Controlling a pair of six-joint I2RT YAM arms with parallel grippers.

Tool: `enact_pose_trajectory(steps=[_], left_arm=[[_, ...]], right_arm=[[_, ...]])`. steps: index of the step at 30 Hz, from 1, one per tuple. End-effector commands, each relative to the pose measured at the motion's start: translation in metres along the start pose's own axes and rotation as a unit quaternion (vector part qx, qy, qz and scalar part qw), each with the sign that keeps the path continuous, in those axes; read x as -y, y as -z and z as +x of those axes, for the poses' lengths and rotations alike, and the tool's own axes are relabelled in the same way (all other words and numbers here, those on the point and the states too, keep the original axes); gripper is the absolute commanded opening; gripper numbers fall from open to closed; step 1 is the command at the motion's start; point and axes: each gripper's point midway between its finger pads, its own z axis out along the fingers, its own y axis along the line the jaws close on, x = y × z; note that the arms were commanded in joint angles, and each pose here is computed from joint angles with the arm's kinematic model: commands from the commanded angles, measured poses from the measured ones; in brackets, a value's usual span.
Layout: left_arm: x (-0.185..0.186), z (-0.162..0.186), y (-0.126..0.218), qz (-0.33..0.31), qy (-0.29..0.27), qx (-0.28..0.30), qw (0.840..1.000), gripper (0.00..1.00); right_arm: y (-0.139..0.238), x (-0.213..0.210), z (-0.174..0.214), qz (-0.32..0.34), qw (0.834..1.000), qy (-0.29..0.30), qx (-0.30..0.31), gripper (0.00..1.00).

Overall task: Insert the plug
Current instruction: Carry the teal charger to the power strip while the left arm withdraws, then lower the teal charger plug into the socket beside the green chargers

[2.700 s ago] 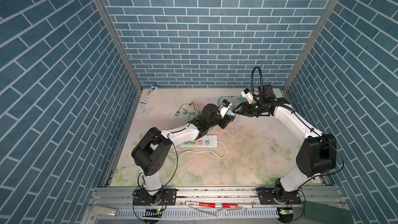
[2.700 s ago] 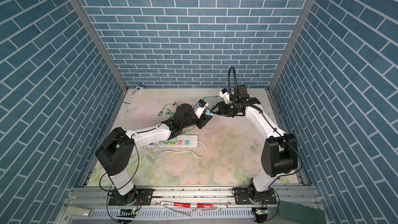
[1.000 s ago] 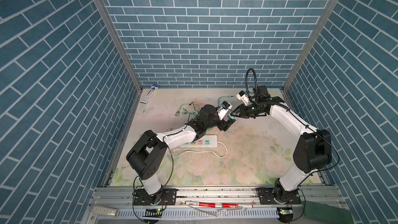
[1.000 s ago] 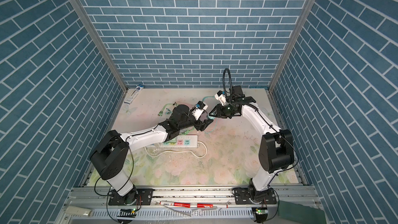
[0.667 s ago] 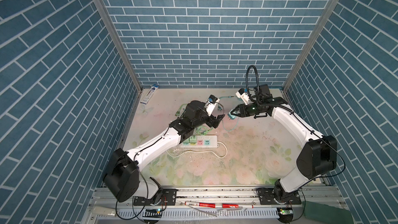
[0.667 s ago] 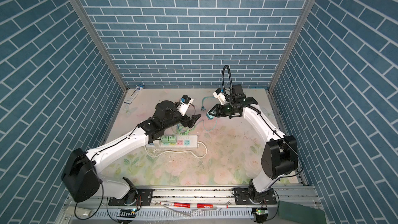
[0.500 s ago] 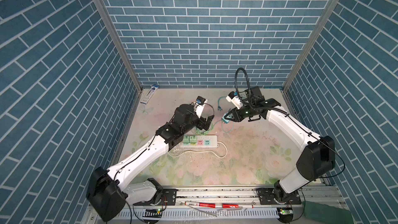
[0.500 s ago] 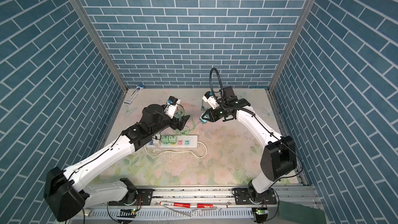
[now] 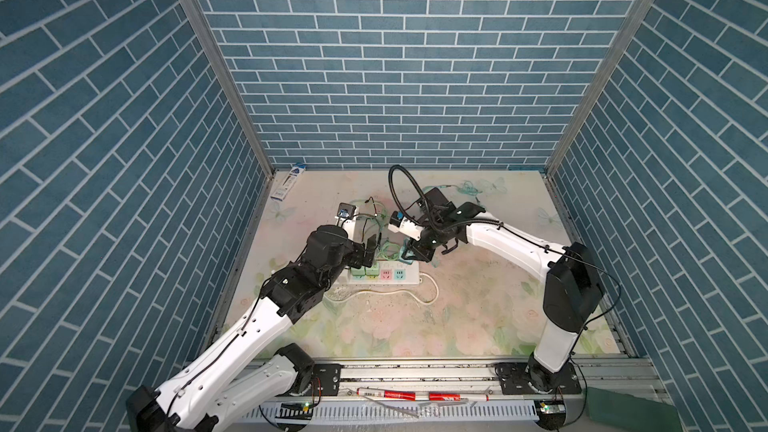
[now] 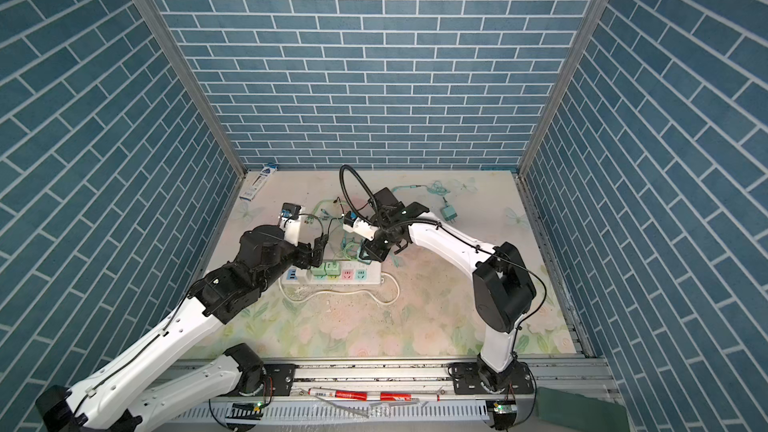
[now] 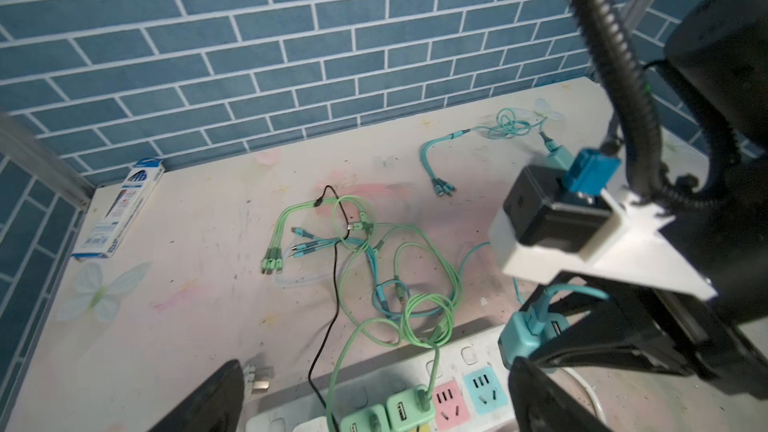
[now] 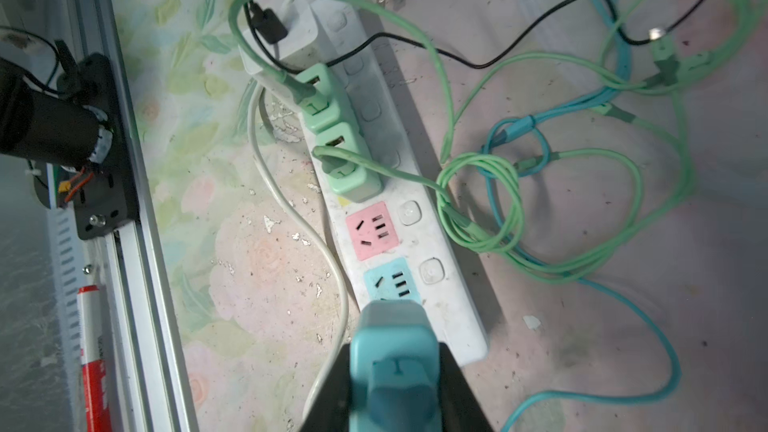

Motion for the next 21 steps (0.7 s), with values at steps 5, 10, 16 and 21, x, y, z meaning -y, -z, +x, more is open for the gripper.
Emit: enact_pose_trajectory(steps=[5,10,16,21], left_arm=[[-0.031,0.025,0.013,-0.065,0.033,-0.022,0.997,1.00],[-0.039,0.032,0.020,-0.073,0.048,-0.020,0.996,1.00],[-0.043,0.040,0.026,-0.072,0.072,-0.021,0.995,1.00],[-0.050,0.045,0.030,-0.085,0.076,-0.022,0.993,1.00]], right_arm=[[-0.017,-0.007,-0.026,0.044,0.990,0.130,0.042,0.00],[-0.033,-0.017,-0.026,0.053,0.981,0.185,0.038,0.00],[-0.046,-0.010,-0.019,0.074,0.974,0.211,0.021,0.00],[-0.054,-0.015,-0.015,0.063,0.972,0.224,0.023,0.00]])
